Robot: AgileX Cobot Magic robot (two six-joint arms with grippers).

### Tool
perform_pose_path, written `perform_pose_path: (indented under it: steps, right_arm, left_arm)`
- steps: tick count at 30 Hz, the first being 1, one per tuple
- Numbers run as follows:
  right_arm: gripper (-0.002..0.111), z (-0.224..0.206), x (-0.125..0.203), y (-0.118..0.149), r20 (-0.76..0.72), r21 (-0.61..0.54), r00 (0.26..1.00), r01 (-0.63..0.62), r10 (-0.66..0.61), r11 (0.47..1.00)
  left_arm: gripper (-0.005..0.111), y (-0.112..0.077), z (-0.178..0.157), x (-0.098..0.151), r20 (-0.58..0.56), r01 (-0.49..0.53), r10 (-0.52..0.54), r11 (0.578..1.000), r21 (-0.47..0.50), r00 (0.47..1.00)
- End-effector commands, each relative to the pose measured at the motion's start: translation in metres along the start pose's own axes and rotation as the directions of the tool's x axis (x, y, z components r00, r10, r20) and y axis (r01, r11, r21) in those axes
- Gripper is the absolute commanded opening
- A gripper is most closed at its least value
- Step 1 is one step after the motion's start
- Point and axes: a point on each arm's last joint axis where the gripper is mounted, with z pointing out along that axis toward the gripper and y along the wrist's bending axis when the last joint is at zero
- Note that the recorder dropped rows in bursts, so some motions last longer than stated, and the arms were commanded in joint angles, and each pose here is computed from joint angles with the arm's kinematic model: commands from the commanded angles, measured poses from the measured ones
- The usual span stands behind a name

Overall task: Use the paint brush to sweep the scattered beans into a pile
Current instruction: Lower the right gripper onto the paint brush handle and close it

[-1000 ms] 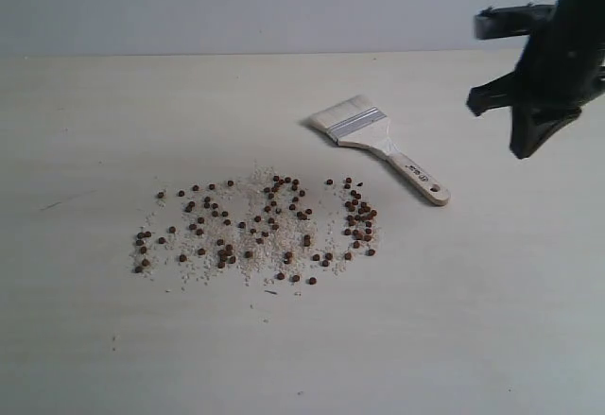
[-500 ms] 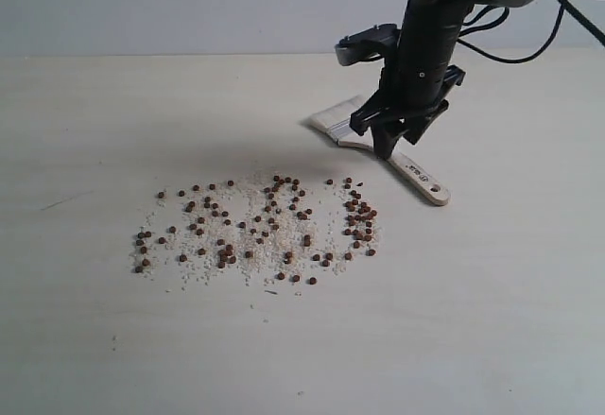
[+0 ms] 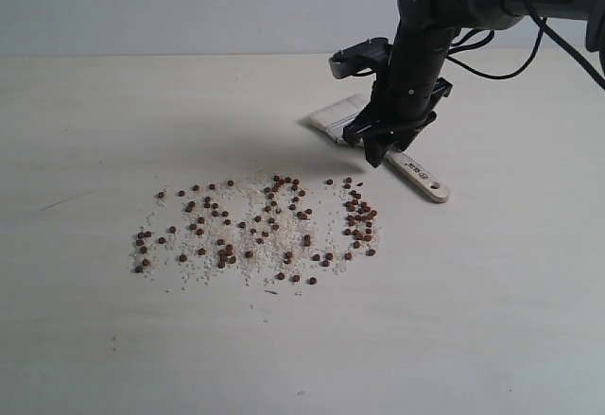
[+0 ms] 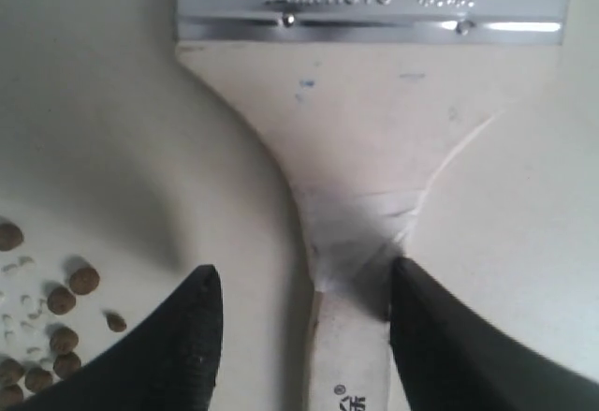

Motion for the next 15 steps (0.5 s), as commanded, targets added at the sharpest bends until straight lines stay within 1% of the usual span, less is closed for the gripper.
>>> perform_pose_path:
  steps: [1, 4, 9, 15]
  right_arm:
    - [0.051, -0.0006, -0.0012, -0.0024, 0.006, 0.023, 1.0, 0.021, -0.021, 1.0]
    - [0.051, -0.0006, -0.0011, -0.0027, 0.005, 0.025, 1.0, 0.022, -0.023, 0.999]
    - [0.051, -0.0008, -0.0002, -0.0065, -0.008, 0.067, 0.999, 0.049, -0.048, 0.997]
    - [0.051, -0.0016, 0.0014, -0.0108, -0.011, 0.058, 0.999, 0.032, -0.032, 0.998]
  left_arm:
    - [0.001, -0.0003, -0.0003, 0.0001, 0.007, 0.001, -0.001, 1.0, 0.006, 1.0]
    - [0.001, -0.0003, -0.0003, 0.0001, 0.007, 0.001, -0.001, 1.0, 0.006, 1.0]
    - [0.001, -0.0003, -0.0003, 0.0001, 0.007, 0.001, -0.001, 1.0, 0.006, 1.0]
    - [0.001, -0.0003, -0.0003, 0.0001, 0.007, 0.001, -0.001, 1.0, 0.006, 1.0]
